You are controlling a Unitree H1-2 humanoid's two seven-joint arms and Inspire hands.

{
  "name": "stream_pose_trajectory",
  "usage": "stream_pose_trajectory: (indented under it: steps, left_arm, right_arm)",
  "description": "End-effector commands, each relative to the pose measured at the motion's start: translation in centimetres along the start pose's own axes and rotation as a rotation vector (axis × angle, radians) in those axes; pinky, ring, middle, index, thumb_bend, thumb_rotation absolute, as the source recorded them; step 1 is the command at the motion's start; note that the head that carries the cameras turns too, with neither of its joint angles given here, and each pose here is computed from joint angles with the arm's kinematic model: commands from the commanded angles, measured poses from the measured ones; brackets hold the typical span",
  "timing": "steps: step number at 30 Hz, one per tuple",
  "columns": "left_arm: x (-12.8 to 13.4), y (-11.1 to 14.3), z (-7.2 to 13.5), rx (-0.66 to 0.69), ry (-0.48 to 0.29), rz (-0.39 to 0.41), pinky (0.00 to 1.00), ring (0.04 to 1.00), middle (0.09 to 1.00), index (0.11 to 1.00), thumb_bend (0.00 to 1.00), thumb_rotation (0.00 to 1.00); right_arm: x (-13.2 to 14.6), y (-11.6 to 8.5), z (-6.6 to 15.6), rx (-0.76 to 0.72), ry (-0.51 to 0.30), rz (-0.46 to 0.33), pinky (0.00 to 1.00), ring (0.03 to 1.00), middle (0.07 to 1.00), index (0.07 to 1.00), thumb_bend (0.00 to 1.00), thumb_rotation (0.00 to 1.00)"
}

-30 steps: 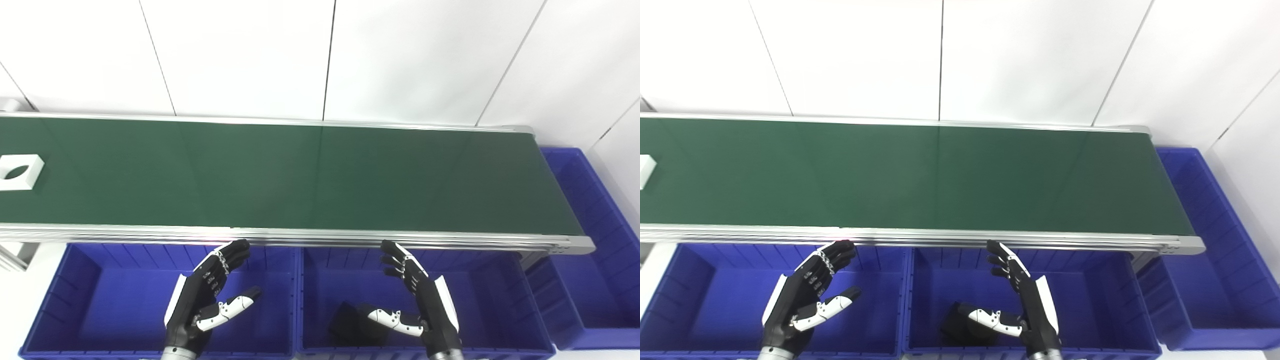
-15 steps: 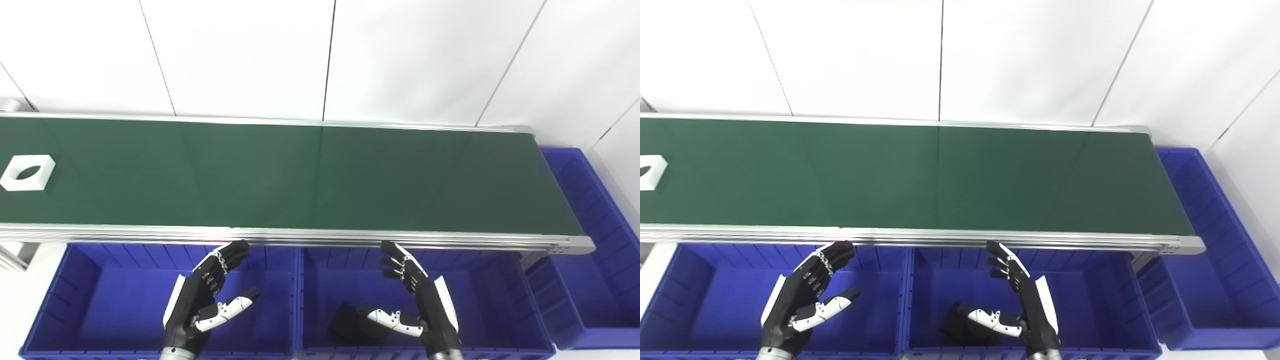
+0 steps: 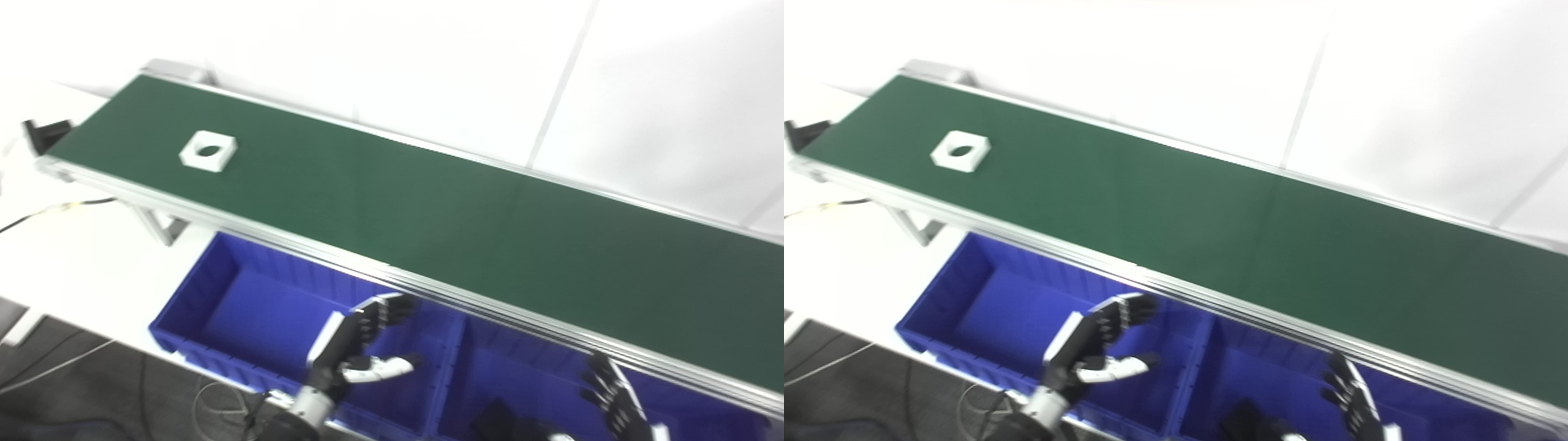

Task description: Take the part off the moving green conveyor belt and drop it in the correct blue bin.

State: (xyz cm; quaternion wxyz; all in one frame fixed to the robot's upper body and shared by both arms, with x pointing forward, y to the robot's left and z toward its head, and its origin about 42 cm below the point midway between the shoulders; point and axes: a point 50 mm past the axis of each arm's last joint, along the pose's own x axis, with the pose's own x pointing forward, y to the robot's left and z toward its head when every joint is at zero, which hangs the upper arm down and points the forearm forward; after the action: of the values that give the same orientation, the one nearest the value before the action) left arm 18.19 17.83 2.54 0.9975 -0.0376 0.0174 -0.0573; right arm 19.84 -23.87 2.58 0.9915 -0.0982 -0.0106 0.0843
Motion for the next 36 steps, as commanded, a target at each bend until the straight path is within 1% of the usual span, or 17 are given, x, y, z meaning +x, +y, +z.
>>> stream_pose_trajectory:
  steps: [1,5,10,18,23,26,31,36]
  left_arm:
    - [0.7,-0.6,0.7,0.019,-0.054,-0.004,0.83,0.804,0.805,0.762,0.62,0.00]
    - [1.0,-1.0,0.5,0.016,-0.050,-0.009,0.82,0.793,0.803,0.774,0.64,0.00]
    - [1.1,-1.0,0.2,0.013,-0.043,-0.023,0.83,0.808,0.816,0.788,0.62,0.00]
    - [0.9,-1.1,-0.3,0.005,-0.041,-0.021,0.81,0.785,0.804,0.779,0.63,0.00]
    - [0.8,-1.2,-0.7,0.003,-0.040,-0.024,0.82,0.788,0.803,0.776,0.63,0.00]
    - [0.8,-1.1,-0.8,0.003,-0.042,-0.037,0.82,0.784,0.801,0.776,0.63,0.00]
    - [0.8,-0.7,-0.7,0.012,-0.041,-0.028,0.81,0.788,0.802,0.771,0.64,0.00]
    - [1.1,-0.3,-0.8,0.014,-0.049,-0.024,0.81,0.779,0.790,0.761,0.65,0.00]
  right_arm:
    - [0.9,-0.4,0.9,0.016,-0.086,0.000,0.77,0.843,0.886,0.890,0.57,0.01]
    - [0.9,-0.8,0.7,0.014,-0.080,-0.002,0.79,0.852,0.889,0.891,0.58,0.00]
    - [1.0,-0.8,0.4,0.013,-0.066,0.002,0.77,0.846,0.884,0.889,0.59,0.00]
    - [0.7,-0.6,0.0,0.006,-0.052,0.002,0.73,0.810,0.854,0.867,0.62,0.00]
    - [0.5,-0.7,-0.3,0.021,-0.039,0.006,0.74,0.819,0.861,0.872,0.62,0.00]
    - [0.5,-0.8,-0.5,0.015,-0.032,0.007,0.74,0.823,0.867,0.873,0.62,0.00]
    - [0.3,-0.8,-0.7,0.021,-0.022,0.003,0.73,0.819,0.863,0.871,0.63,0.00]
    - [0.2,-0.5,-0.9,0.014,-0.013,-0.004,0.70,0.803,0.854,0.861,0.64,0.00]
